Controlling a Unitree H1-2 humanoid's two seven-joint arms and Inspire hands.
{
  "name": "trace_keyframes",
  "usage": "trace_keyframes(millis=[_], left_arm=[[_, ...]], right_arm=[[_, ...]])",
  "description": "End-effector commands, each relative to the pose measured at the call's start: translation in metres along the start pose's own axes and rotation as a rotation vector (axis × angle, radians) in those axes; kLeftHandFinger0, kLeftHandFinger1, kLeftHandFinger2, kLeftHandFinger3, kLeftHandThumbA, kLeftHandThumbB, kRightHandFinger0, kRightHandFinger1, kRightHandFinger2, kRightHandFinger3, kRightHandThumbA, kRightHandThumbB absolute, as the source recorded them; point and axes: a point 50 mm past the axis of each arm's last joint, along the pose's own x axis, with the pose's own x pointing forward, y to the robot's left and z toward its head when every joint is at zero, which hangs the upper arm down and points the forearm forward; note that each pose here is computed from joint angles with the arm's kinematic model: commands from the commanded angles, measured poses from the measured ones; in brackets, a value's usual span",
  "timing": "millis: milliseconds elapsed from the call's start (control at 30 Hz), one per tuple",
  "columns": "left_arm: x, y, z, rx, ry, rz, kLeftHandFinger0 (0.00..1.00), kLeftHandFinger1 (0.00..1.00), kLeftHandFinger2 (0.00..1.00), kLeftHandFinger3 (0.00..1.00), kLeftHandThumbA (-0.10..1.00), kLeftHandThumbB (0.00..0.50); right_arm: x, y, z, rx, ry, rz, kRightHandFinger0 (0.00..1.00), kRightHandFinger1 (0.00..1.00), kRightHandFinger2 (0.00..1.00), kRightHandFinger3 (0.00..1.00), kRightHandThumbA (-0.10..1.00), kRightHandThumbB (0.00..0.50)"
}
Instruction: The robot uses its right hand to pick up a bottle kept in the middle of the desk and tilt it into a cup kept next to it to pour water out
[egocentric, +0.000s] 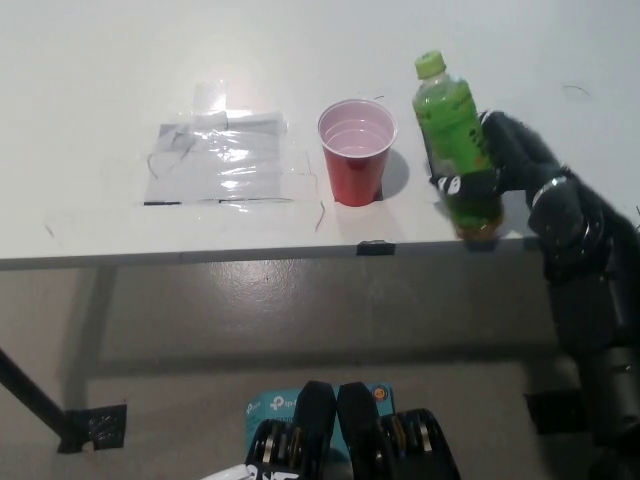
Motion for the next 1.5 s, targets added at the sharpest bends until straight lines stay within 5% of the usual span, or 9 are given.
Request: trace_keyframes(millis=[0, 300, 433, 933, 1033, 1067, 1133, 1300, 1467], left_arm=[[-0.006, 0.004, 0.007, 0.014, -0.026, 0.015, 1.0, 1.0, 1.0, 1.0, 0.3, 0.5], [-0.005, 0.0, 0.004, 0.022, -0.022, 0.009, 1.0, 1.0, 1.0, 1.0, 0.33, 0.5], [-0.005, 0.0, 0.004, 0.022, -0.02, 0.009, 1.0, 1.0, 1.0, 1.0, 0.33, 0.5], [-0.005, 0.001, 0.007, 0.024, -0.022, 0.014, 1.0, 1.0, 1.0, 1.0, 0.33, 0.5], [-0.005, 0.004, 0.009, 0.023, -0.032, 0.011, 1.0, 1.0, 1.0, 1.0, 0.33, 0.5], [-0.005, 0.004, 0.009, 0.029, -0.03, 0.012, 1.0, 1.0, 1.0, 1.0, 0.34, 0.5], [-0.005, 0.004, 0.009, 0.031, -0.028, 0.015, 1.0, 1.0, 1.0, 1.0, 0.34, 0.5], [-0.007, 0.007, 0.011, 0.032, -0.024, 0.015, 1.0, 1.0, 1.0, 1.0, 0.32, 0.5], [-0.008, 0.007, 0.007, 0.025, -0.03, 0.024, 1.0, 1.0, 1.0, 1.0, 0.32, 0.5]], right_arm=[[0.007, -0.035, 0.036, 0.856, -0.33, -0.35, 0.0, 0.0, 0.0, 0.29, -0.1, 0.0], [0.006, -0.03, 0.035, 0.821, -0.432, -0.537, 0.0, 0.0, 0.15, 0.33, -0.1, 0.0], [0.011, -0.044, 0.041, 0.669, -0.442, -0.569, 0.0, 0.0, 0.0, 0.28, -0.1, 0.0], [0.018, -0.061, 0.052, 0.118, -0.548, -0.576, 0.0, 0.0, 0.0, 0.25, -0.1, 0.002], [0.02, -0.058, 0.054, 0.051, -0.563, -0.568, 0.0, 0.0, 0.0, 0.2, -0.1, 0.091], [0.02, -0.057, 0.054, 0.046, -0.565, -0.568, 0.0, 0.0, 0.0, 0.19, -0.1, 0.177], [0.02, -0.053, 0.054, 0.035, -0.567, -0.566, 0.0, 0.0, 0.0, 0.2, -0.1, 0.25], [0.021, -0.037, 0.052, 0.054, -0.543, -0.559, 0.0, 0.0, 0.01, 0.23, -0.1, 0.309], [0.023, -0.018, 0.047, 0.228, -0.484, -0.603, 0.0, 0.0, 0.0, 0.23, -0.1, 0.249]])
